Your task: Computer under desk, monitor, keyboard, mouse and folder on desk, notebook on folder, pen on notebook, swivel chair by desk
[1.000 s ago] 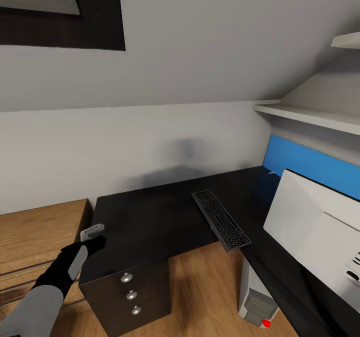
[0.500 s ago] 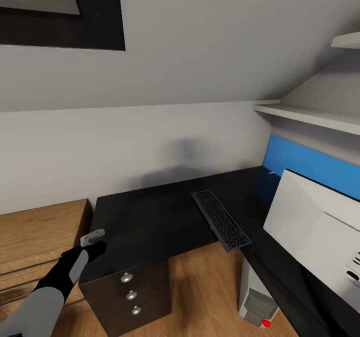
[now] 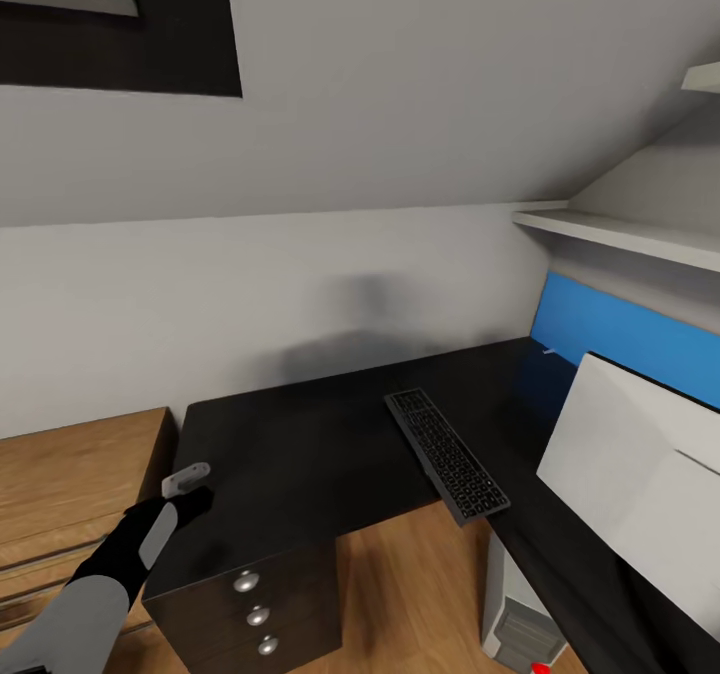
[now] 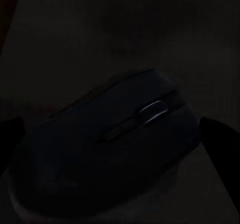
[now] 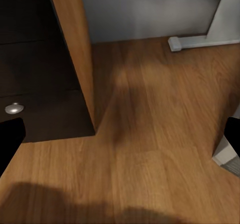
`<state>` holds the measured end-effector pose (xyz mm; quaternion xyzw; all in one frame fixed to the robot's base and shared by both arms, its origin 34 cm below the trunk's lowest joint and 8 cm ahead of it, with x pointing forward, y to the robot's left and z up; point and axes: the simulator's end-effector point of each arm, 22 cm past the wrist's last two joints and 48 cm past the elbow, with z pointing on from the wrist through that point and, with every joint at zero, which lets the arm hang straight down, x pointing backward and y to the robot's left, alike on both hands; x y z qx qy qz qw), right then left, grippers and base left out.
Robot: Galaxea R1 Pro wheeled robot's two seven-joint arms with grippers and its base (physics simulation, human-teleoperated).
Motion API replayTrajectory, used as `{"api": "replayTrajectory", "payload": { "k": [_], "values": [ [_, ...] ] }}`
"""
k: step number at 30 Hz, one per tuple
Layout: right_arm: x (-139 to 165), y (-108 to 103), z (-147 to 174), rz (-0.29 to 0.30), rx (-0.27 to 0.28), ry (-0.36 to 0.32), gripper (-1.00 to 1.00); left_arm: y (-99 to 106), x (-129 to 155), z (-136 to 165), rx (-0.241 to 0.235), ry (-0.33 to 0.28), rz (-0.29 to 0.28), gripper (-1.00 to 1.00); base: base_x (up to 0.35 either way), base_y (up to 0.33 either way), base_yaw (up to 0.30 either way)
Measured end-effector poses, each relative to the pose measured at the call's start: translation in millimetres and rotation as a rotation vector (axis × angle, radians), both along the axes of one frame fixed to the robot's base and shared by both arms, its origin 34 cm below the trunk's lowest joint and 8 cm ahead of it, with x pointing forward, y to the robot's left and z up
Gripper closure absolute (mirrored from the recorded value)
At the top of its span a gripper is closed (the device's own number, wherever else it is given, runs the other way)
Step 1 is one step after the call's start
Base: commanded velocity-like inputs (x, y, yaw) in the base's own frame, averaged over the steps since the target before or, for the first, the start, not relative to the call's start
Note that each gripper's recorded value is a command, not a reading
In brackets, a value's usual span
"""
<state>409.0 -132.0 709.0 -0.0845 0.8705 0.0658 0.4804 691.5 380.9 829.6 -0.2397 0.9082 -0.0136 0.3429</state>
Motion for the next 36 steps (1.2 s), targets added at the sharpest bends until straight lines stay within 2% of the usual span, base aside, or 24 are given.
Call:
{"api": "replayTrajectory", "payload": {
  "k": [12, 36],
  "values": [
    [-6.1, 2.5, -3.8, 0.005, 0.002, 0.016, -1.0, 5.2, 2.5, 4.5, 0.006, -0.011, 0.005, 1.0, 0.001, 0.0, 0.124],
    [1.1, 1.9, -26.2, 0.004, 0.001, 0.017, -1.0, 1.7, 10.9, -16.7, 0.0, -0.015, 0.003, 1.0, 0.0, 0.0, 0.007]
  ]
}}
